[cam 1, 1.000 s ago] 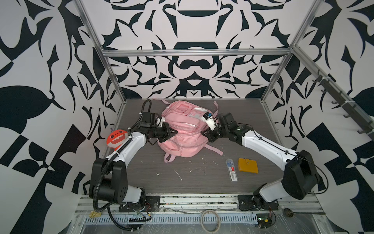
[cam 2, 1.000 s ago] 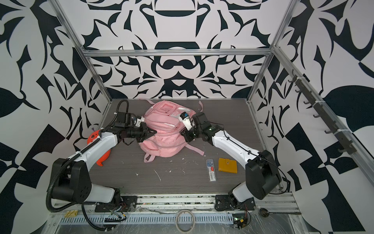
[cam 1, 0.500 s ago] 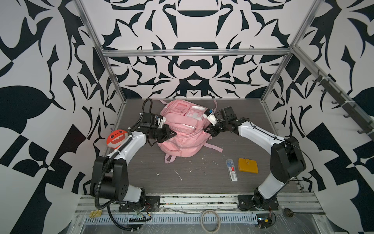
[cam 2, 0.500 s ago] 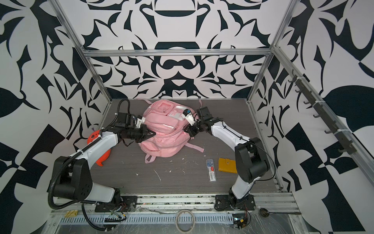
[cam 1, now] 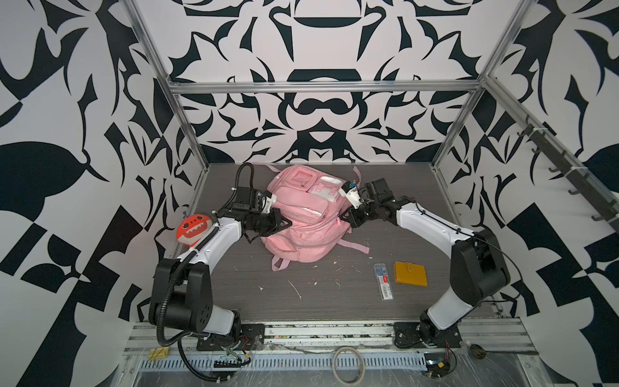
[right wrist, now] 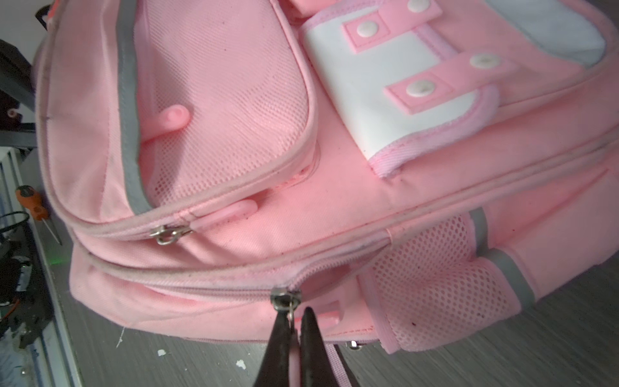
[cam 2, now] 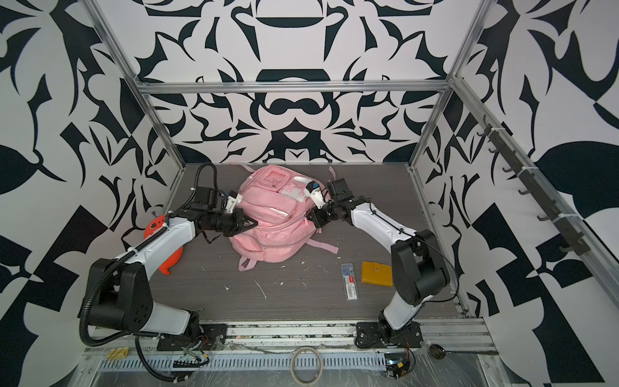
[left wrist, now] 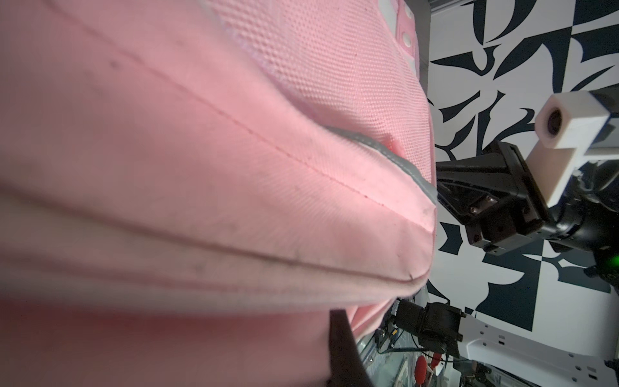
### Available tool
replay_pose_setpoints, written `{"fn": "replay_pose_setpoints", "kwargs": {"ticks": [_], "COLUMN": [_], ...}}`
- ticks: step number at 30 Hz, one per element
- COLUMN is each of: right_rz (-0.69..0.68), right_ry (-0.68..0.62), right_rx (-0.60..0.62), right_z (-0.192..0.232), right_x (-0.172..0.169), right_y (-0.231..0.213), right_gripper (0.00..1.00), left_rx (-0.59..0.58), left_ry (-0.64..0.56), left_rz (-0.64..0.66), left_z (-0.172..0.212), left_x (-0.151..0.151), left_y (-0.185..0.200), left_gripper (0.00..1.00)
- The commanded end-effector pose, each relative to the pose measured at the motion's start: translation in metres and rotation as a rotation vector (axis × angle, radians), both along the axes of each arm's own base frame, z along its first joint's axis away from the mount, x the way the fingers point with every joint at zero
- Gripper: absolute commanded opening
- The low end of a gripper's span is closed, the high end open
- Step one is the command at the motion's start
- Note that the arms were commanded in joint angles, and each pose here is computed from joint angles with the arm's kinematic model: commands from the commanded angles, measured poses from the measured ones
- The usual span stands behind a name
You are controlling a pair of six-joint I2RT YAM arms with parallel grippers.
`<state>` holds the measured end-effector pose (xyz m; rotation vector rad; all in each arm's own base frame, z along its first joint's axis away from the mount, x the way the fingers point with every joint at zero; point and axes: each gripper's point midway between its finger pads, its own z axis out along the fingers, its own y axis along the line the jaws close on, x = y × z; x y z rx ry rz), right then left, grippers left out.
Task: Pack the student bag
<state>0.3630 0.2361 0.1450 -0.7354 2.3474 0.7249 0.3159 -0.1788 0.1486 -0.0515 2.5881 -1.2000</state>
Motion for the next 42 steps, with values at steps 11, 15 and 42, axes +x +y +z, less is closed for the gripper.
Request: {"fn": "replay_pose_setpoints", "kwargs": {"ticks": [11,15,42], "right_rz": [-0.592,-0.547,0.419], "right_ry": [-0.09,-0.096,-0.163], "right_rx": [-0.042,-0.042,-0.113], "right_z": [0.016,0.017,0.003], "right_x": [0.078,0.073,-0.037], "right_y": [-0.13,-0.125,0.074], "right_gripper": [0.22,0.25,0.79], "left_rx": [0.186,0.165,-0.015], "left_ry": [0.081,0.084,0.062], "left_rz": [-0.02,-0.018,-0.089], "left_z": [-0.033,-0.033,-0.009], "left_x": [-0.026,-0.025,-0.026], "left_y": [0.04,0.037,0.012], "left_gripper": [0.0,0.0,0.0]}}
